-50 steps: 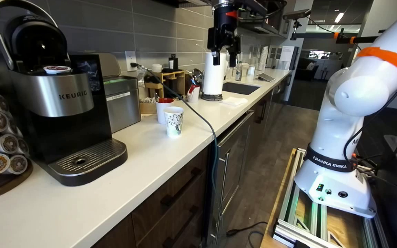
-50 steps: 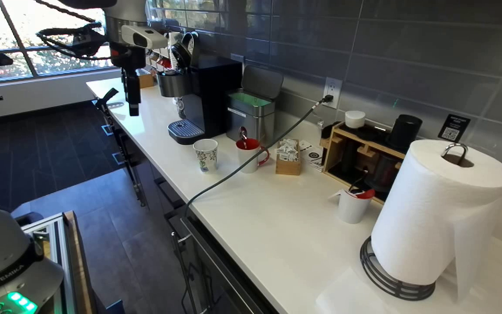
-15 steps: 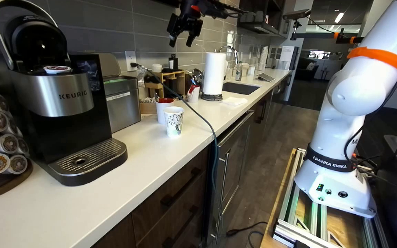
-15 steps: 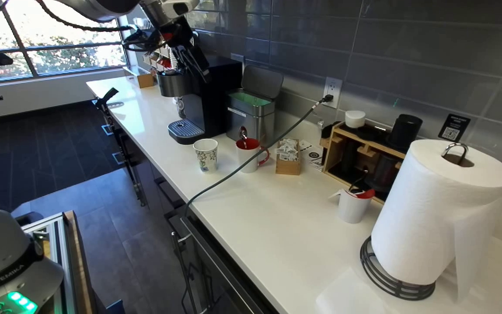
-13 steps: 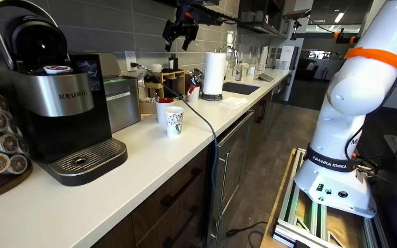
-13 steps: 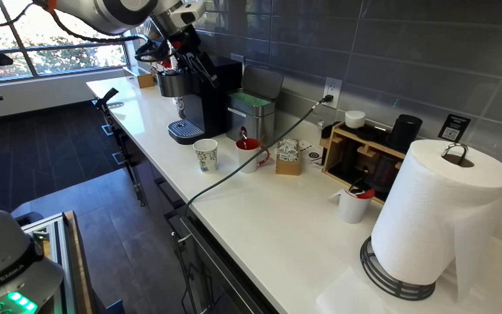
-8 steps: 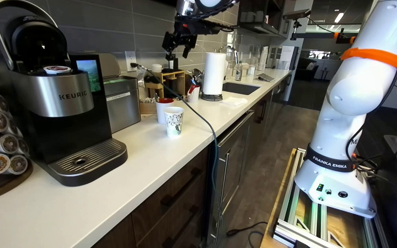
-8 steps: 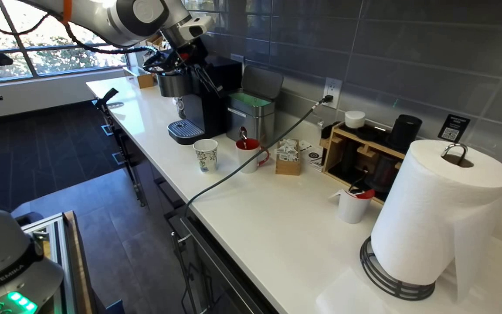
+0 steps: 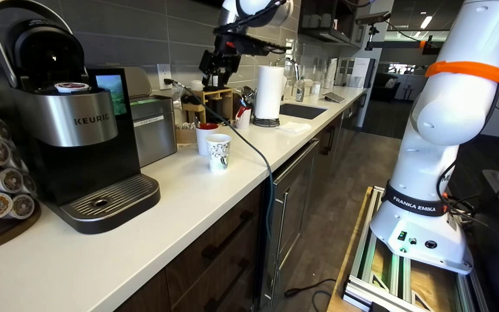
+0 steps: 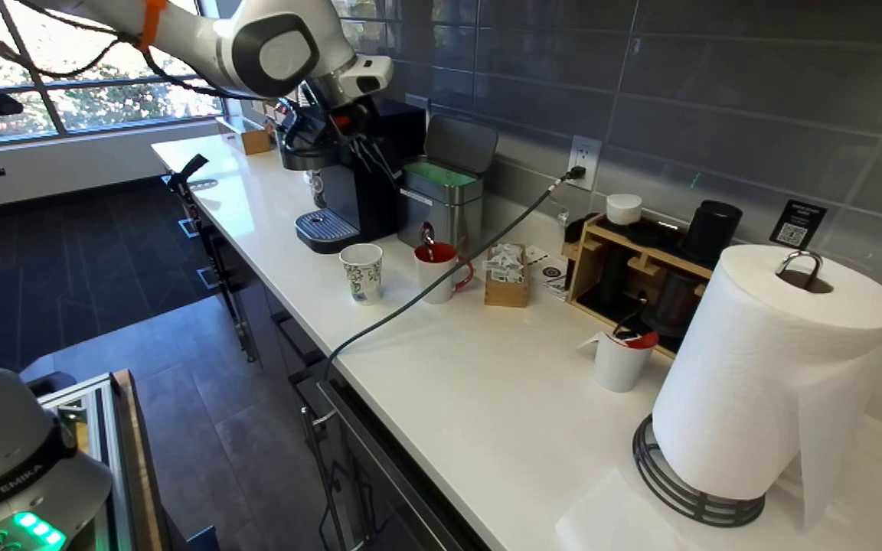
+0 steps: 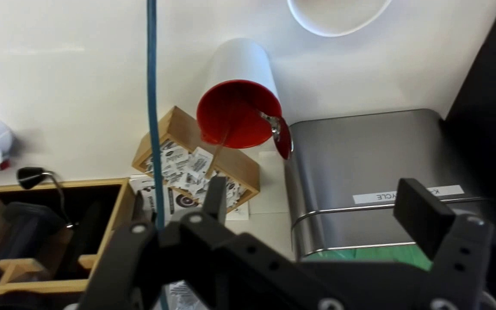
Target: Close the lid on the bin
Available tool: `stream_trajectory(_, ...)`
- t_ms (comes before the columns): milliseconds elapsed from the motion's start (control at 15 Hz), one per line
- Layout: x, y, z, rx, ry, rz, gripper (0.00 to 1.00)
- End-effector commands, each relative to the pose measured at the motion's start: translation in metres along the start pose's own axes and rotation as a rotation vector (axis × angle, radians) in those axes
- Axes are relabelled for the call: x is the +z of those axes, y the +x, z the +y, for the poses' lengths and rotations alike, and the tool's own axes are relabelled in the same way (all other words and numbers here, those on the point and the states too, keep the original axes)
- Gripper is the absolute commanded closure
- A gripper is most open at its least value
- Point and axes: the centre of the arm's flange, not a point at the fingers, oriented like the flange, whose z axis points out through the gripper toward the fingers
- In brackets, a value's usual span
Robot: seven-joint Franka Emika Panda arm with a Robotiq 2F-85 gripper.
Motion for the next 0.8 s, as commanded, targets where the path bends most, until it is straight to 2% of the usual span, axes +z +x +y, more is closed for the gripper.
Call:
stream_trajectory(0,0.05,0.017,0.017,-0.093,0.17,-0.009,0.0)
stream_trajectory(333,0.088,0.05,0.014,-0.17,0.355,-0.04,0.0)
stream_trajectory(467,0.094,0.068,0.033,-0.144,0.391,-0.056,0.0)
stream_trajectory(733,0.104,0.1,0.089,0.02,0.403,-0.092,0.0)
